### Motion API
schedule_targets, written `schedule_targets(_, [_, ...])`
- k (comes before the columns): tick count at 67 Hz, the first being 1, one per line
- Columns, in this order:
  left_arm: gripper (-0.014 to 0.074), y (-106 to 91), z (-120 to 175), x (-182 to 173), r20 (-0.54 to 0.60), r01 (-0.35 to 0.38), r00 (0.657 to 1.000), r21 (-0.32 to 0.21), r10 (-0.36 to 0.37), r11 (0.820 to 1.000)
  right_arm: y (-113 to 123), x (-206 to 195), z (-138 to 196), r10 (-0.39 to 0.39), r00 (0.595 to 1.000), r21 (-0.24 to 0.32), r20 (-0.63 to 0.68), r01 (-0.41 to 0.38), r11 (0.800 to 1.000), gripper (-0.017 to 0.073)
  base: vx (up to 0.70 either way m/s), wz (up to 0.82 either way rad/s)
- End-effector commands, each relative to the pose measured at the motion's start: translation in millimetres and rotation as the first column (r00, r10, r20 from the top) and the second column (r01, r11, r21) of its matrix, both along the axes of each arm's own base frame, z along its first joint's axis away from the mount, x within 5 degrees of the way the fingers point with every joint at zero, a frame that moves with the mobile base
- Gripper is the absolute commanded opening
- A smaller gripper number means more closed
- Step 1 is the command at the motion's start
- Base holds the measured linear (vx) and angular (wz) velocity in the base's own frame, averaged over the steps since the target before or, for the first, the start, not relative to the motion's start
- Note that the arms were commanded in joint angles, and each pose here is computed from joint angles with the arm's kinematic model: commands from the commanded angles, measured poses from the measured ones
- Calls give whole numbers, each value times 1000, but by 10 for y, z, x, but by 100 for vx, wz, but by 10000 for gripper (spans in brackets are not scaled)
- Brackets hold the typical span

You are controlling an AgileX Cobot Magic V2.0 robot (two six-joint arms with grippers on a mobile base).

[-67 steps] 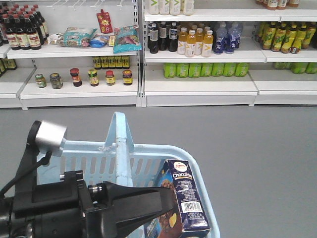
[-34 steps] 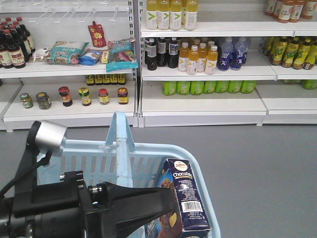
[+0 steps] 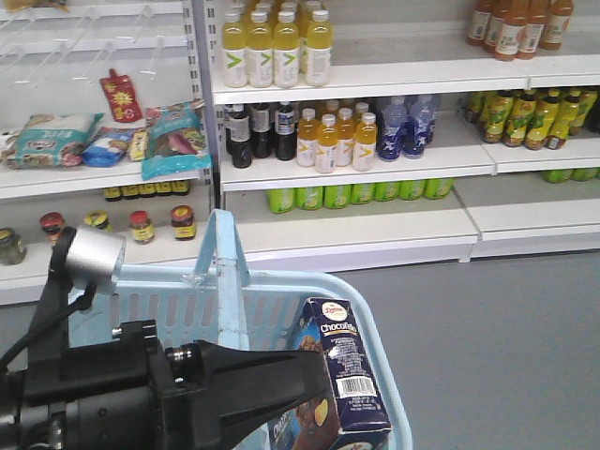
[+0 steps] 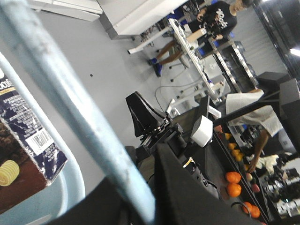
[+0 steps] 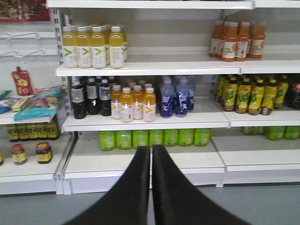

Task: Left arm holds basket, right arm returns cookies
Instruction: 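Turn the base along the shelves while holding the basket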

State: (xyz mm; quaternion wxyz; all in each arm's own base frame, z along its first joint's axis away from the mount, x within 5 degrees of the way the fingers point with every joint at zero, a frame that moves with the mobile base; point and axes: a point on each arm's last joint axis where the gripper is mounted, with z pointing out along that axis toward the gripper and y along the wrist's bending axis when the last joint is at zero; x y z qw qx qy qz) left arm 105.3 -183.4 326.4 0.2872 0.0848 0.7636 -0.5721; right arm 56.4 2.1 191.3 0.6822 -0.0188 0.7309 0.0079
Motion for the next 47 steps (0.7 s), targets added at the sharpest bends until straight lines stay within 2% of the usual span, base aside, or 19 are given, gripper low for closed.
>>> schedule_targets(1, [-6, 7, 185, -41, -1, 21, 1000, -83, -22, 996, -4, -2, 60, -6, 997, -6, 77, 7, 1000, -8, 38, -42])
schedule_targets(47, [-6, 7, 185, -41, -1, 21, 1000, -83, -22, 996, -4, -2, 60, -6, 997, -6, 77, 7, 1000, -8, 36, -54])
